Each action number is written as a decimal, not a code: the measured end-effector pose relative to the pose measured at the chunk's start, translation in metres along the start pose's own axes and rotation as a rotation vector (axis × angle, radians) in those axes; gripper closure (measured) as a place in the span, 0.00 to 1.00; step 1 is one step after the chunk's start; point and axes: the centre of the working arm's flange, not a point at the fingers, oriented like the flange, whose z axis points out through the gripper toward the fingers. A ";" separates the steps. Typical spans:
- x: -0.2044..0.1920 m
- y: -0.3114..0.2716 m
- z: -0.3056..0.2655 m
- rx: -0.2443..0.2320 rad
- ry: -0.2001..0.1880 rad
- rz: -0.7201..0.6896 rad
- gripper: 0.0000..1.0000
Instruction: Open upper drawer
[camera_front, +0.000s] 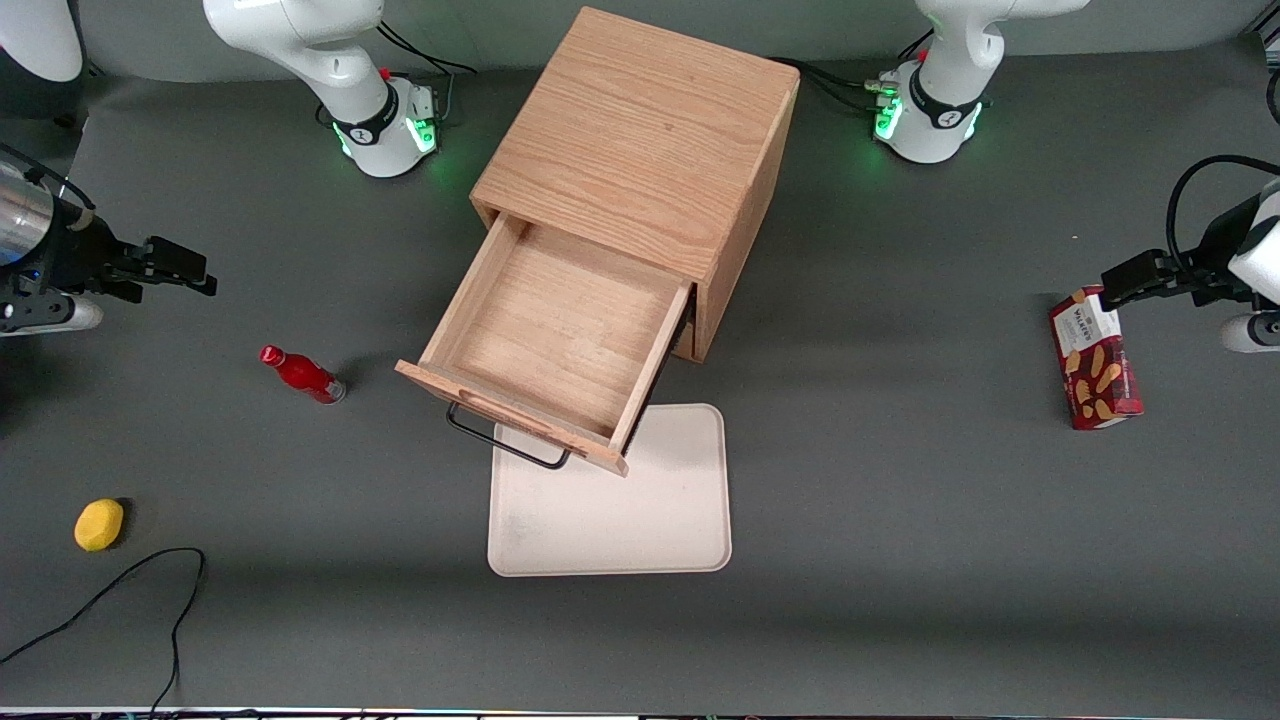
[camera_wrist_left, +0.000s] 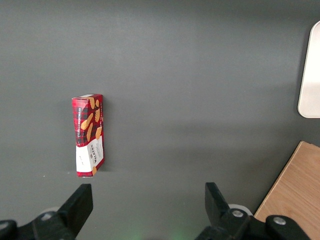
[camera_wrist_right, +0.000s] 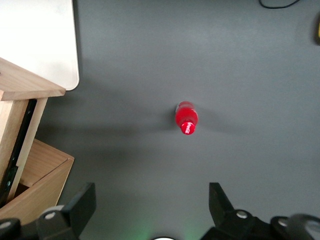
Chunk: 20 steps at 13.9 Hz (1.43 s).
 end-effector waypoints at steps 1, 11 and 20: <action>0.000 -0.001 -0.001 -0.003 0.002 0.000 0.00; 0.011 0.009 -0.025 -0.074 0.004 0.008 0.00; 0.018 0.011 -0.026 -0.072 0.002 0.010 0.00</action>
